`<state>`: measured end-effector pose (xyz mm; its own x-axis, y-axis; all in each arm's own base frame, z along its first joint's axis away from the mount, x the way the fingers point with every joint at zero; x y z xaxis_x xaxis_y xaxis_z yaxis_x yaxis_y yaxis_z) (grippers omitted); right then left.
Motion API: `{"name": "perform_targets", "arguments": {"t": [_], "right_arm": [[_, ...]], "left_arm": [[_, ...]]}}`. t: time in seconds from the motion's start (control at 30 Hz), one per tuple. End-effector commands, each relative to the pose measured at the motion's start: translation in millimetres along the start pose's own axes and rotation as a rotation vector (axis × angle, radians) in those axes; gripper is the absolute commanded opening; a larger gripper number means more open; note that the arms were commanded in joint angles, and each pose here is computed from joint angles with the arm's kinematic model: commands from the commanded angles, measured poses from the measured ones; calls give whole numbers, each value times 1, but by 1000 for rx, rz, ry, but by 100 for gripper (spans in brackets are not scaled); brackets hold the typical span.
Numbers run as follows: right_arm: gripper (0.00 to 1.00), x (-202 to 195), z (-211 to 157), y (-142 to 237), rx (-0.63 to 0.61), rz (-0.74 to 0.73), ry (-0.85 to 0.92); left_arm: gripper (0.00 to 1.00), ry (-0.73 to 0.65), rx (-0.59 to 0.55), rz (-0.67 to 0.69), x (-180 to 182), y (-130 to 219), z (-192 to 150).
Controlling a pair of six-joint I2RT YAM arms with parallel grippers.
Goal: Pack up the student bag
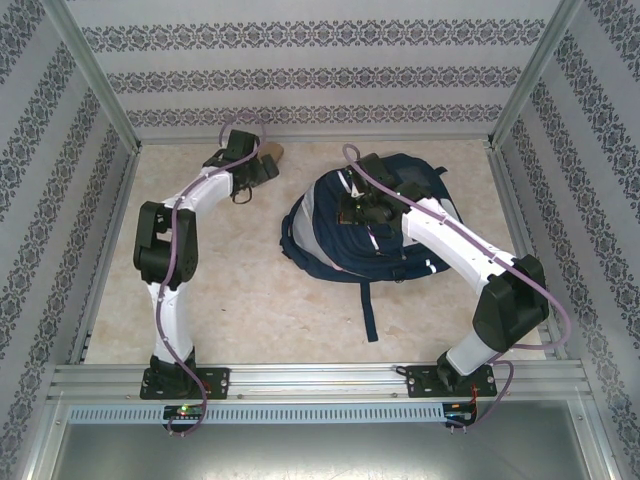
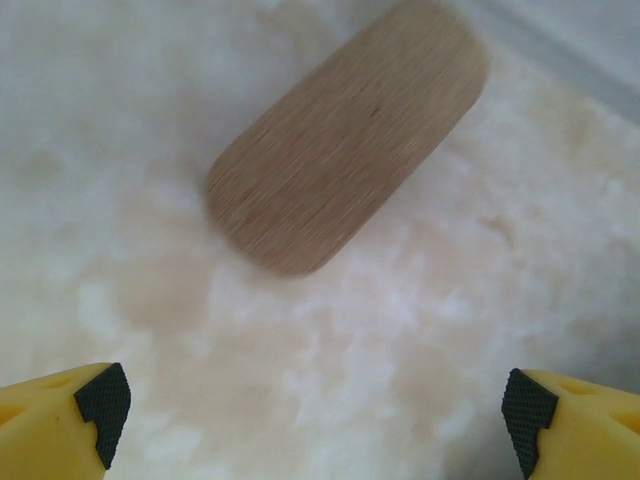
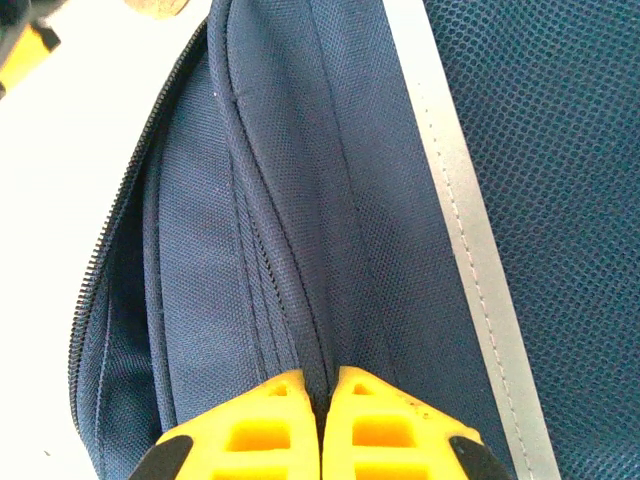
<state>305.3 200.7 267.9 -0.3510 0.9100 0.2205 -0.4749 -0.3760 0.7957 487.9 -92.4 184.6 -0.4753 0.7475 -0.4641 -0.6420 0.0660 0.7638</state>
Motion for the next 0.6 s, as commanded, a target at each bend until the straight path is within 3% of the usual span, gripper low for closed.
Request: {"name": "perform_targets", "arguments": {"t": [0.0,0.3,0.47,0.57], "right_arm": [[0,12,0,12,-33,47,-11],[1,10,-3,15,-16,21,-16],[1,9,-6,16,-9,4,-23],[1,7,-6,16,-6,-6,-28]], "left_arm": [[99,-194,18,76,4,-22,4],[100,-504,-28,155,-10,-64,22],[99,-538,-27,145,-22,-81,31],[100,-550,31,102,-27,-91,29]]}}
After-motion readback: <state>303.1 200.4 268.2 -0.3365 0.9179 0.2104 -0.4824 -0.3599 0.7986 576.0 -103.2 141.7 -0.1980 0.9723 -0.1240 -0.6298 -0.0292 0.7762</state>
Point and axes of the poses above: each hand's point on the last joint's axis, 136 mm out from that joint toward the fingers, its own y axis back along the fingers, its own x axis along the line the jaws close on, z = x × y, the point moved 10 cm from there along y, back along the fingers, and after that the axes turned 15 degrees about y, right-handed, at the moved point
